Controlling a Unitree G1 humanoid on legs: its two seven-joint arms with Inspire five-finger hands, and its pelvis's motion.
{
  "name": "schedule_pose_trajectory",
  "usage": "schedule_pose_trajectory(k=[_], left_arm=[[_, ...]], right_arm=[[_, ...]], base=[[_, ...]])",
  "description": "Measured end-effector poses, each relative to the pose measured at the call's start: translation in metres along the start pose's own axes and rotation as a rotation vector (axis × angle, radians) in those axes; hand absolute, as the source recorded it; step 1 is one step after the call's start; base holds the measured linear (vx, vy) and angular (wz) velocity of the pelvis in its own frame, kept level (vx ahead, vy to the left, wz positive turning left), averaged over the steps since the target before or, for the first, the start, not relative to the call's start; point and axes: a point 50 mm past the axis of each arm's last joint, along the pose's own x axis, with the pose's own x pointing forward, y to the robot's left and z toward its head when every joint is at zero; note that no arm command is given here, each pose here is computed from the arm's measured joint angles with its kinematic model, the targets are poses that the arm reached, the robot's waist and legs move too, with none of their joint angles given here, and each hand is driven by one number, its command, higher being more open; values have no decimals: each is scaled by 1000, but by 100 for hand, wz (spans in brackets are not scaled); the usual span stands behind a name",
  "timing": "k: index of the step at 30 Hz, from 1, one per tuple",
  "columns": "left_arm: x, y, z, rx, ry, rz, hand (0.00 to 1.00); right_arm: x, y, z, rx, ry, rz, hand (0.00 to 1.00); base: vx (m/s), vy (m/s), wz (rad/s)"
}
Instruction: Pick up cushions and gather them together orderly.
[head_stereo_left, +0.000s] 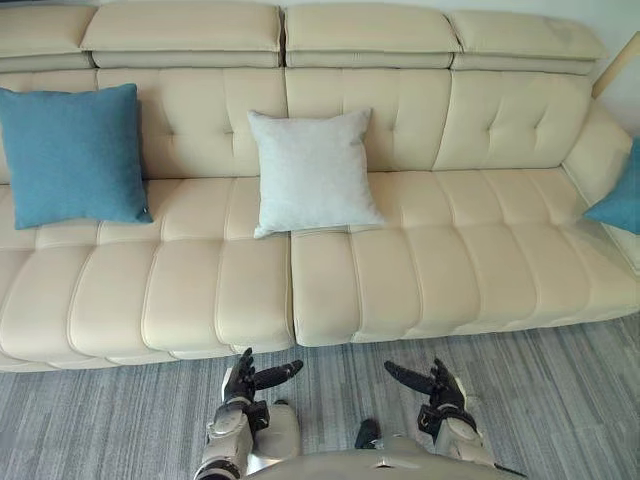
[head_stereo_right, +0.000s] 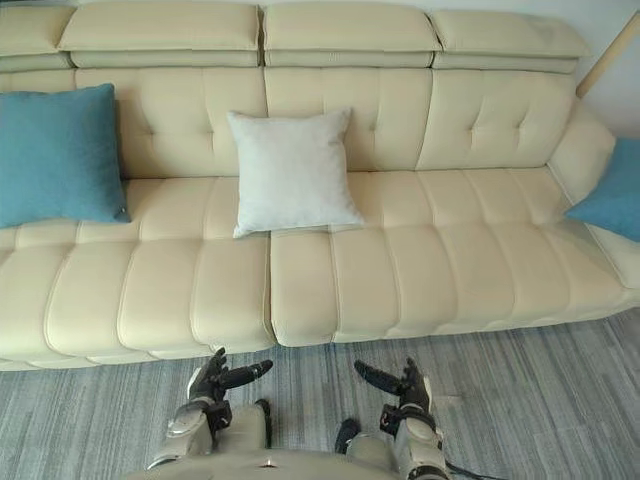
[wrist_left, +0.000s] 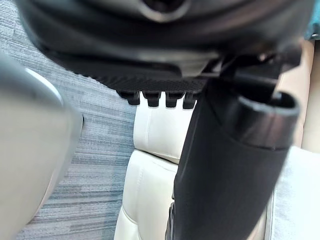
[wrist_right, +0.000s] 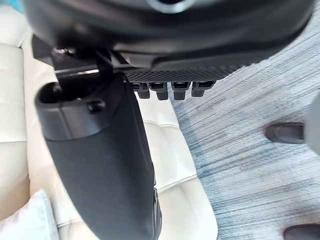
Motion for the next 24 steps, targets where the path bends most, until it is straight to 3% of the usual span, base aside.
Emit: schedule_pose_trajectory(k=[3,13,19,24], left_arm=[[-1,-6,-3,15,7,-14,100],[-6,13,-27,96,111,17,100],[-5,19,-29,109,135,27,100],[-2,15,-23,104,125,14,100]], right_arm=[[-3,-11,-9,8,28,-34,100],[-12,-17,-41,52,152,-56,100],[-5,-13,-30,54,135,-50,100],[9,-5,-2,11,72,-17,100]], base=[[-79,178,4],[10,135,-4],[44,17,-54],[-146,-81,-126]])
